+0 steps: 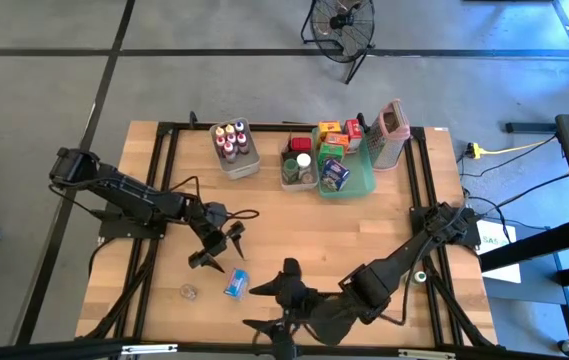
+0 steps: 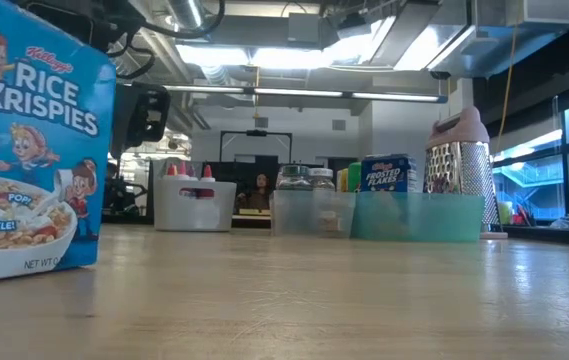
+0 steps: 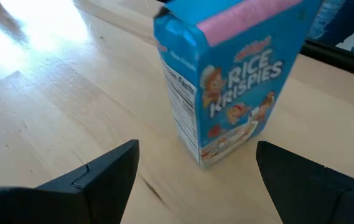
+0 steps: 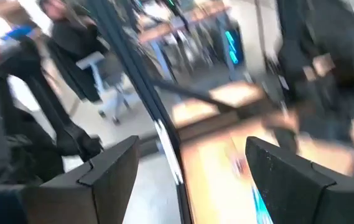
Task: Pick & Place Kitchen Items
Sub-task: Put the light blue cereal box into the green bin
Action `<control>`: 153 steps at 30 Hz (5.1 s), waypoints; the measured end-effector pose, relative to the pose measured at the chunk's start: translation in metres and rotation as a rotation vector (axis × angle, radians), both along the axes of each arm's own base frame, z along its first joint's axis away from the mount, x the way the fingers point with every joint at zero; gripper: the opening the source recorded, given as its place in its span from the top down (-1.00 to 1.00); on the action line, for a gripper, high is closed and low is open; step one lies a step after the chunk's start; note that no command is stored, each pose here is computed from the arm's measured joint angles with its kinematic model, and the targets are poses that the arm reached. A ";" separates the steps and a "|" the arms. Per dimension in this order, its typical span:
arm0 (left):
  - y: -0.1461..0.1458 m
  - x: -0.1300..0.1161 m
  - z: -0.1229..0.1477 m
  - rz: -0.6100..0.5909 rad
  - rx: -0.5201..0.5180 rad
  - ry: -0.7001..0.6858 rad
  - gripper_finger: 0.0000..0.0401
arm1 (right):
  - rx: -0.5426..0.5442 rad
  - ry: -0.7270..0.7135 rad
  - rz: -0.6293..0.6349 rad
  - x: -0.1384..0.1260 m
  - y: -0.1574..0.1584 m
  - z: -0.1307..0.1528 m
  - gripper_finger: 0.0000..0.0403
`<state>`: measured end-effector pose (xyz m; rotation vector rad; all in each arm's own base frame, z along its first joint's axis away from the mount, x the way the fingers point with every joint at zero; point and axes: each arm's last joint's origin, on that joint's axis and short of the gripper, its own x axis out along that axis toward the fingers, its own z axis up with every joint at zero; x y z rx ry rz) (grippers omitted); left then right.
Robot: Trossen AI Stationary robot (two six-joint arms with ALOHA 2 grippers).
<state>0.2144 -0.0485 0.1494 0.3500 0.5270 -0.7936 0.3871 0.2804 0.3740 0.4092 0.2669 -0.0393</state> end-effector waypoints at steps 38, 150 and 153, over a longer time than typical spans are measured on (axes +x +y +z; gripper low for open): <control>-0.001 0.000 0.000 0.024 -0.007 0.015 -0.59 | 0.264 0.664 -0.382 0.070 -0.083 -0.150 -0.47; -0.033 0.030 -0.002 -0.105 -0.108 -0.104 -0.17 | 0.327 0.789 -0.343 0.064 -0.069 -0.168 -0.47; -0.032 0.031 0.000 -0.093 -0.108 -0.109 -0.05 | 0.318 0.781 -0.324 0.061 -0.062 -0.161 -0.47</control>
